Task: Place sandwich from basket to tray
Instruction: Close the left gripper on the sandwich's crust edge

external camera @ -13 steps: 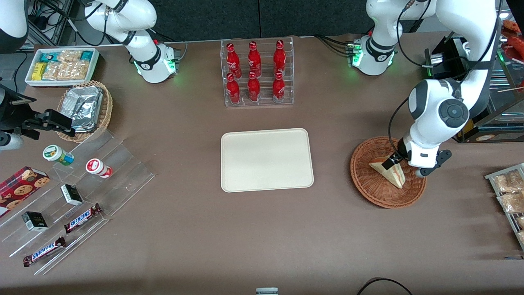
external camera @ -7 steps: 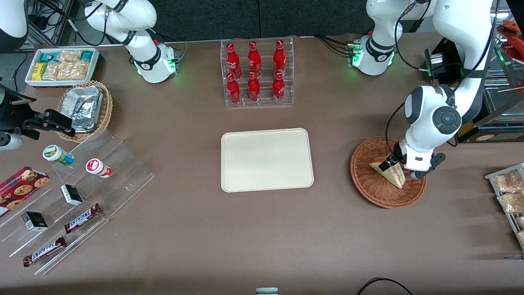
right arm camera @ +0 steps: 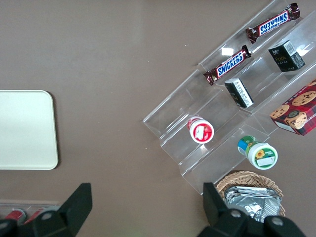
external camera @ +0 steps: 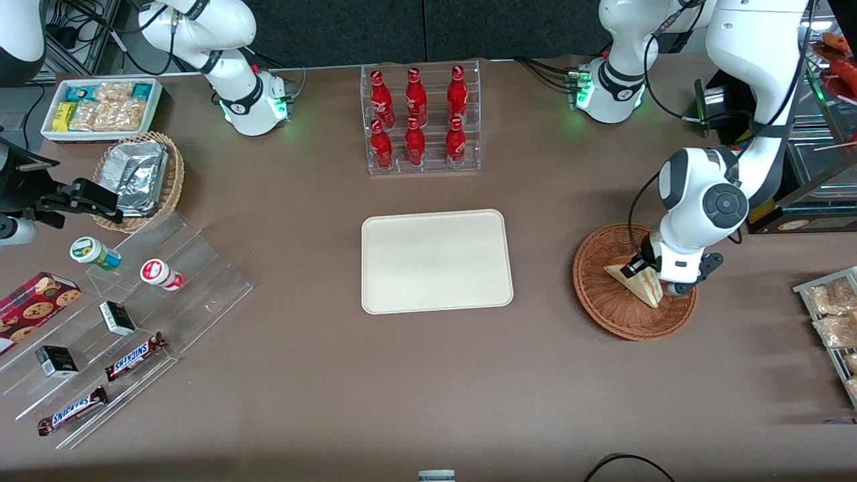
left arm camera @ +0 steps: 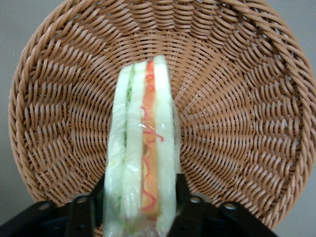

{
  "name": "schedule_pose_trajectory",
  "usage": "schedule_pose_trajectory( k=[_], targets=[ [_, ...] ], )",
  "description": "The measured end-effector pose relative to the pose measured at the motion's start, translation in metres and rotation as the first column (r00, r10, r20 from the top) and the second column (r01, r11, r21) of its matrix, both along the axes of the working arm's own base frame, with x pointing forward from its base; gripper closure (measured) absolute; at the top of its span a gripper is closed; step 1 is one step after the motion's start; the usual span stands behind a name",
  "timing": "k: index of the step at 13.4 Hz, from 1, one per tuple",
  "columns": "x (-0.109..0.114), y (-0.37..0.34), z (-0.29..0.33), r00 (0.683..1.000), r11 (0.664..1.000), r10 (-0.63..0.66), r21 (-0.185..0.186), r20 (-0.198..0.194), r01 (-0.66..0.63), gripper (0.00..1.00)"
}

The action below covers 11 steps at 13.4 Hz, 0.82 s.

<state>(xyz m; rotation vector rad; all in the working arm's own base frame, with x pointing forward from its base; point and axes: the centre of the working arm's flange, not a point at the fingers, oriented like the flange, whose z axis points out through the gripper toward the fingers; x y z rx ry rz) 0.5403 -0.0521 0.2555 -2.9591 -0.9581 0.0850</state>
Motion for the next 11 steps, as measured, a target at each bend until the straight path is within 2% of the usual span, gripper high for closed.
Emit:
schedule_pose_trajectory(
  k=[1,3,7,9,11],
  targets=[
    [0.000,0.000,0.000,1.000,1.000,0.004,0.000,-0.001,-0.004,0.58],
    [0.000,0.000,0.000,1.000,1.000,0.005,0.002,-0.013,-0.005,0.69],
    [0.008,-0.002,0.013,0.998,1.000,0.010,0.010,-0.061,-0.010,0.75],
    [0.017,-0.004,0.028,0.997,1.000,0.008,0.013,-0.079,-0.007,0.84],
    [0.026,-0.014,0.049,0.995,1.000,-0.007,0.018,-0.100,0.009,0.85]
  ],
)
